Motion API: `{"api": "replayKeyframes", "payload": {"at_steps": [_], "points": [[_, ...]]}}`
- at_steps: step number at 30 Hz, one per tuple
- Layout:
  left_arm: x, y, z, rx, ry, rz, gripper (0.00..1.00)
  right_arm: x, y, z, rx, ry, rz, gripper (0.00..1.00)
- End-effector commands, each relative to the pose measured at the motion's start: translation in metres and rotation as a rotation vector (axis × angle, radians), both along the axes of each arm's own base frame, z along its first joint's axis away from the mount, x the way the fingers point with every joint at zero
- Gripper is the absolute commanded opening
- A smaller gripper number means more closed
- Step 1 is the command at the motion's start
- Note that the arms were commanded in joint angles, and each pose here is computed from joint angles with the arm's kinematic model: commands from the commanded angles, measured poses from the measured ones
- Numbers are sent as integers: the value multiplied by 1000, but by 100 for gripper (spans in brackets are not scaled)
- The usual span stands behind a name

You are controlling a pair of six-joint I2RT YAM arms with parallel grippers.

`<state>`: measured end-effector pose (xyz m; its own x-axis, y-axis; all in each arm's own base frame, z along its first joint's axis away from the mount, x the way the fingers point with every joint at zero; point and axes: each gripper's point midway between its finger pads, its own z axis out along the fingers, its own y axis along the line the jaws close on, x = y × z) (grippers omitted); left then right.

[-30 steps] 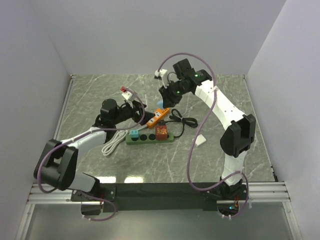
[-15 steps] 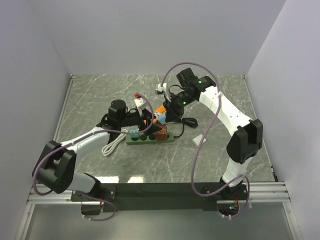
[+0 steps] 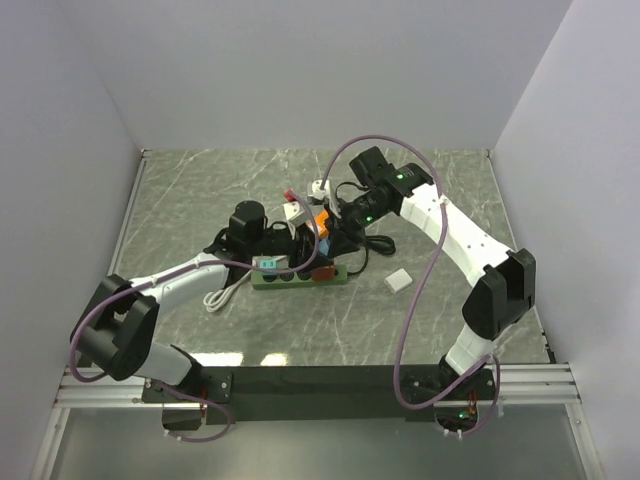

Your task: Insert the plug

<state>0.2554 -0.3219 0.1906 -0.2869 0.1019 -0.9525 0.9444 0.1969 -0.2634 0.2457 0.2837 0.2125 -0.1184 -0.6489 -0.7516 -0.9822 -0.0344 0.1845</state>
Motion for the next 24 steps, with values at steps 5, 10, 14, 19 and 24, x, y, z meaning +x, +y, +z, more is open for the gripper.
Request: {"api": "replayKeyframes", "payload": {"at_steps": [5,10,14,19,24], "points": [[-10,-19,24,-66,-111,-77,0,5,14,14,26,-33,-105,8],[-13,-10,28,-115,-168,-6,0,23,10,29,67,-105,-269,61],[-5,-4,40,-153,-235,71,0,32,6,55,134,-95,-429,90],[-1,-4,45,-181,-262,95,0,40,-13,78,190,-63,-681,92],[1,1,61,-235,-315,145,0,69,-44,87,329,-34,-1065,100]]}}
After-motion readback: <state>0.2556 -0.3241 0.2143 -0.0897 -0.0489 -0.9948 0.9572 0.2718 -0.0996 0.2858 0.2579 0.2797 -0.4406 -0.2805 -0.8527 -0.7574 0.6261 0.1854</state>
